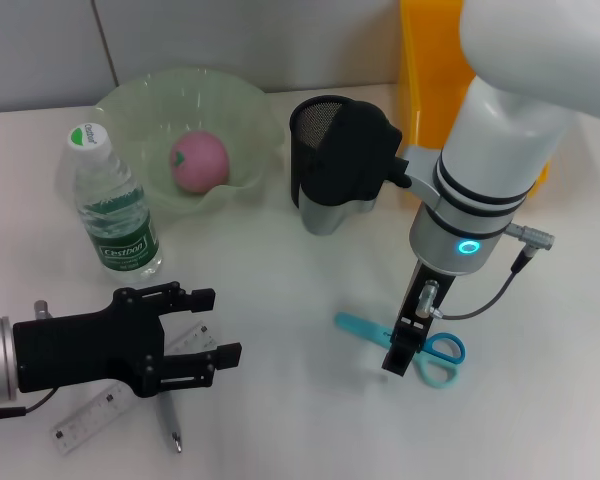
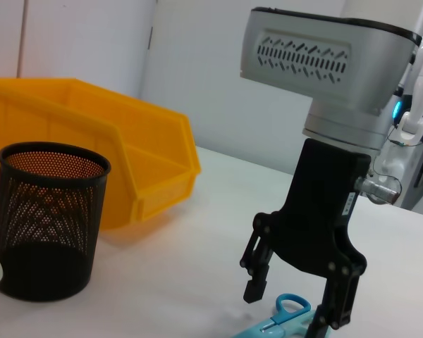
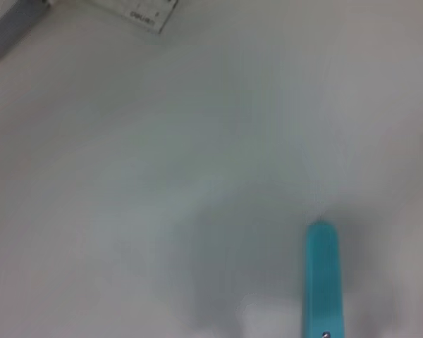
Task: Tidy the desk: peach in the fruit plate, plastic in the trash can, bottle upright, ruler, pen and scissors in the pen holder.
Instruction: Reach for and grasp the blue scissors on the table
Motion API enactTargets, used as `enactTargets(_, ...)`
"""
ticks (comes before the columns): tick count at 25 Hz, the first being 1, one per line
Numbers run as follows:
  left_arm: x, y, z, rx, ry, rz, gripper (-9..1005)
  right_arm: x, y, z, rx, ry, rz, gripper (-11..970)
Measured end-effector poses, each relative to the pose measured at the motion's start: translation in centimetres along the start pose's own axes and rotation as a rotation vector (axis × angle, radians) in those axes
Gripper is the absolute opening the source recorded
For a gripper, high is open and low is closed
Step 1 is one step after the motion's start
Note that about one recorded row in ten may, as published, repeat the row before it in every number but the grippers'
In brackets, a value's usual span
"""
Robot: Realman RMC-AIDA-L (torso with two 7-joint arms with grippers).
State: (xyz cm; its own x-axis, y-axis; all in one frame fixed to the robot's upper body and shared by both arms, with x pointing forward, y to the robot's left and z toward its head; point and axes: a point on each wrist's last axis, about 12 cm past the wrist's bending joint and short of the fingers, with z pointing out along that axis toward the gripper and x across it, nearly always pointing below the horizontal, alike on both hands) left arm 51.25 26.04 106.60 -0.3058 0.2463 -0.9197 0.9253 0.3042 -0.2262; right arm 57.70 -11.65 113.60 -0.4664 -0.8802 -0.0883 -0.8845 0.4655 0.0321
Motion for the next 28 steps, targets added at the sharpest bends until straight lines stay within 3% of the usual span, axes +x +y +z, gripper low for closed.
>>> enactTargets(20, -0.06, 0.08, -0.06, -0.008, -0.004, 0.001, 786, -0.04, 0.09, 0.68, 0.016, 0.004, -0.010, 618)
enactTargets(26, -0.04, 0.04, -0.12, -0.008, -0.007, 0.000, 785, -0.07, 0.17, 0.73, 0.019, 0.007, -0.016, 458)
enactTargets(28, -0.05, 0.04, -0.15, -0.009, -0.008, 0.001, 785, -0.10, 0.19, 0.76, 0.021, 0.007, -0.018, 458)
